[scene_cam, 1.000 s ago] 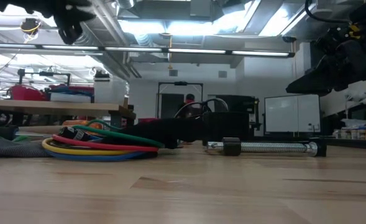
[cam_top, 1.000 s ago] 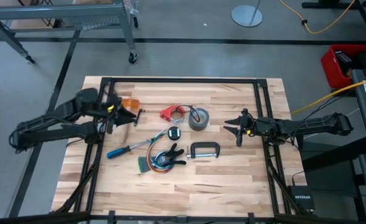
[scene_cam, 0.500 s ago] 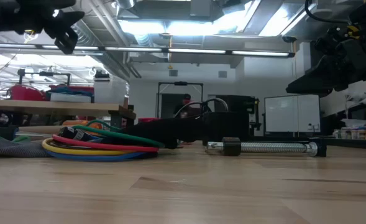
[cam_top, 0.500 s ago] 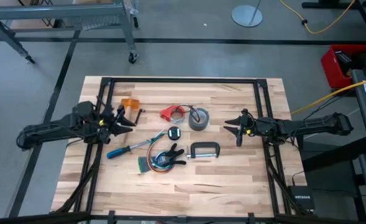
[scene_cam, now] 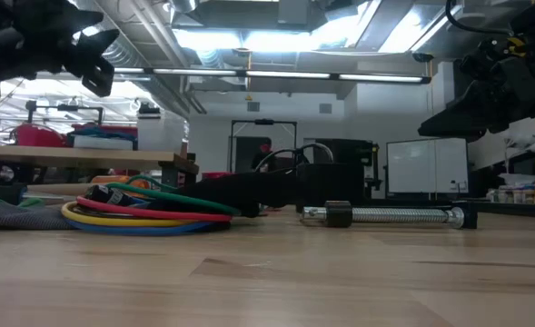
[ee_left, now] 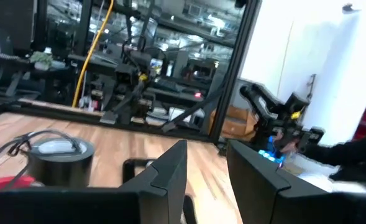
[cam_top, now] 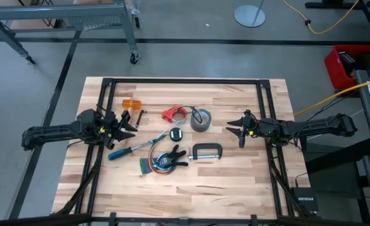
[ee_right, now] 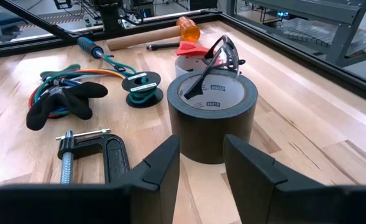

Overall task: Coil cords
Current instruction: Return to Home Position

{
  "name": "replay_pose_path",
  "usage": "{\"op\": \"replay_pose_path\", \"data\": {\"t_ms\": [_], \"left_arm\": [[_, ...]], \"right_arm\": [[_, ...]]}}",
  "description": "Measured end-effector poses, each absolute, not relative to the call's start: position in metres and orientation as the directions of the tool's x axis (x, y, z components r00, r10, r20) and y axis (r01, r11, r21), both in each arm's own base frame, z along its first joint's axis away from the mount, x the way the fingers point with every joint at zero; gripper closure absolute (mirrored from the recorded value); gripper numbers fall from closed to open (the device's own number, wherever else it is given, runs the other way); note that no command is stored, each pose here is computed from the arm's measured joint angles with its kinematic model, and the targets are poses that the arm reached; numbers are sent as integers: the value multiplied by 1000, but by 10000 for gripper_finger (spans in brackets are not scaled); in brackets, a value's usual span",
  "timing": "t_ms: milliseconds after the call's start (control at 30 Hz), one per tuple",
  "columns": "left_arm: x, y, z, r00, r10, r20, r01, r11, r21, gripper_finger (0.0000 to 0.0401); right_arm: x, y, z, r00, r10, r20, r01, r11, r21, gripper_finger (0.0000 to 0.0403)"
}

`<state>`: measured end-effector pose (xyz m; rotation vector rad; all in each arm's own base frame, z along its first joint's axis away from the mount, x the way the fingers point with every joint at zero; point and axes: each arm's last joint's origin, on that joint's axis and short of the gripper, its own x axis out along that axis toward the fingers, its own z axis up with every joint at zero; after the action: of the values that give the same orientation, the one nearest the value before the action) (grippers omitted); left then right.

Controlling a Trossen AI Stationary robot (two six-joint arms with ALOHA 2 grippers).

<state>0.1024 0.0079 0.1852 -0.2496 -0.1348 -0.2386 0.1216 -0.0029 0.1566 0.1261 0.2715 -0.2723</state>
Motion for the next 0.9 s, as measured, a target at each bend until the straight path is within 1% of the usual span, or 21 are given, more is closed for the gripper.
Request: {"op": "replay_pose_path", "data": {"t_ms": [167,333,467,567,667,733,900], "left_arm": [[103,9,183,974,-173,149,200,960,-194,294],[103,11,182,985,-96,144,108,991,-75,294],[104,12,177,994,-66,88,64,998,27,294],[105,13,170,999,-47,17,47,998,35,294],[104,15,159,996,1,-86,-2,1000,-14,294],[105,16,158,994,48,-102,-52,998,-39,294],[105,17,157,989,87,-119,-90,996,-23,294]], "right_arm": [[122,-3,157,927,-248,-281,281,956,84,274],[122,-3,157,927,-248,-281,274,960,55,274],[121,-3,157,925,-257,-280,275,961,25,274],[121,-3,157,924,-258,-281,267,964,-6,274],[121,-4,157,918,-283,-279,285,958,-33,274],[121,-5,157,904,-327,-275,325,944,-56,274],[120,-8,156,871,-409,-271,401,912,-89,274]]}}
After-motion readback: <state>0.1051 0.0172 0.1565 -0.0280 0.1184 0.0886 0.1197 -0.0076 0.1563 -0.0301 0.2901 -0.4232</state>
